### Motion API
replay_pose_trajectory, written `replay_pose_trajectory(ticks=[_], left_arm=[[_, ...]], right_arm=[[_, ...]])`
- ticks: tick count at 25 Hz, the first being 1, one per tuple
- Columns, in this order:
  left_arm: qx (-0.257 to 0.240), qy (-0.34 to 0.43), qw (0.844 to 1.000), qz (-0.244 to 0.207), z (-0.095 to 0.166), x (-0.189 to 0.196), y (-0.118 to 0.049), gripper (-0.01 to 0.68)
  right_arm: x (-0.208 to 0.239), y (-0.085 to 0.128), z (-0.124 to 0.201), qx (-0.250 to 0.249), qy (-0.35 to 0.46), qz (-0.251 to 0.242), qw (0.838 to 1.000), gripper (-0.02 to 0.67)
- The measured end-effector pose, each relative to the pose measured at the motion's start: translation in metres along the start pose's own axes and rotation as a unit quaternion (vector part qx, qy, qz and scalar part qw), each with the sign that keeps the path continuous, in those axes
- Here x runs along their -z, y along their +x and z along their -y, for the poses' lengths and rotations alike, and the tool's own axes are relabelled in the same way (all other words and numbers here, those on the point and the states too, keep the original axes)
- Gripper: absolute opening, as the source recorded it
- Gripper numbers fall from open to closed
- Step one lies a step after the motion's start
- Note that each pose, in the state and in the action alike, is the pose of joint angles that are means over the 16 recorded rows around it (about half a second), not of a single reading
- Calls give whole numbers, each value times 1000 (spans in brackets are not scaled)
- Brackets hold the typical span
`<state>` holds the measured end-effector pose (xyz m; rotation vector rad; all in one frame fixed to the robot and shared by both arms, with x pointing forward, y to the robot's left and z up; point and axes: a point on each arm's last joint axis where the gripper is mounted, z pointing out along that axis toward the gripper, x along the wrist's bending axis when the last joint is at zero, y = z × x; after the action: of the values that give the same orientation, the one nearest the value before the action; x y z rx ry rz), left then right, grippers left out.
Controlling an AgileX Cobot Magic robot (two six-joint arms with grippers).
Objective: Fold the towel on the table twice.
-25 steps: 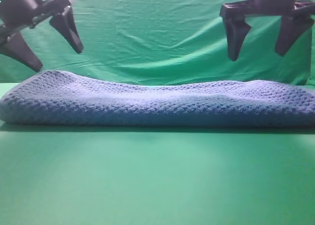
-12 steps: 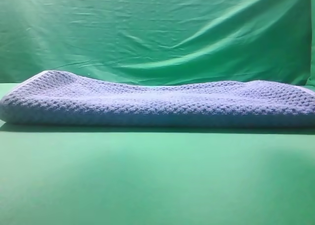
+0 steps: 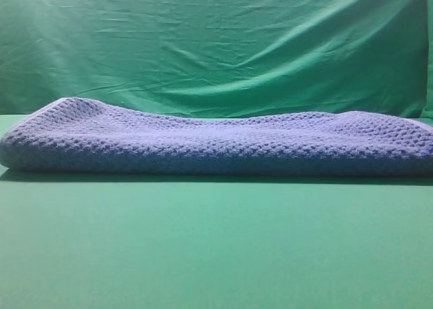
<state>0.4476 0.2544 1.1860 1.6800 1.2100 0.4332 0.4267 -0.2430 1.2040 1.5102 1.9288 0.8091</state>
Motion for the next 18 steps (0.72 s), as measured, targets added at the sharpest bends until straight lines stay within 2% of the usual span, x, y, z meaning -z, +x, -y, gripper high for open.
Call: replay_pose_trajectory(ticks=[9, 18], left_arm=[[-47, -71, 996, -16, 39, 63, -34, 0], [-70, -120, 990, -37, 94, 91, -48, 0]], right_arm=[[54, -9, 56, 0, -98, -13, 995, 0], [72, -13, 106, 6, -159, -18, 987, 0]])
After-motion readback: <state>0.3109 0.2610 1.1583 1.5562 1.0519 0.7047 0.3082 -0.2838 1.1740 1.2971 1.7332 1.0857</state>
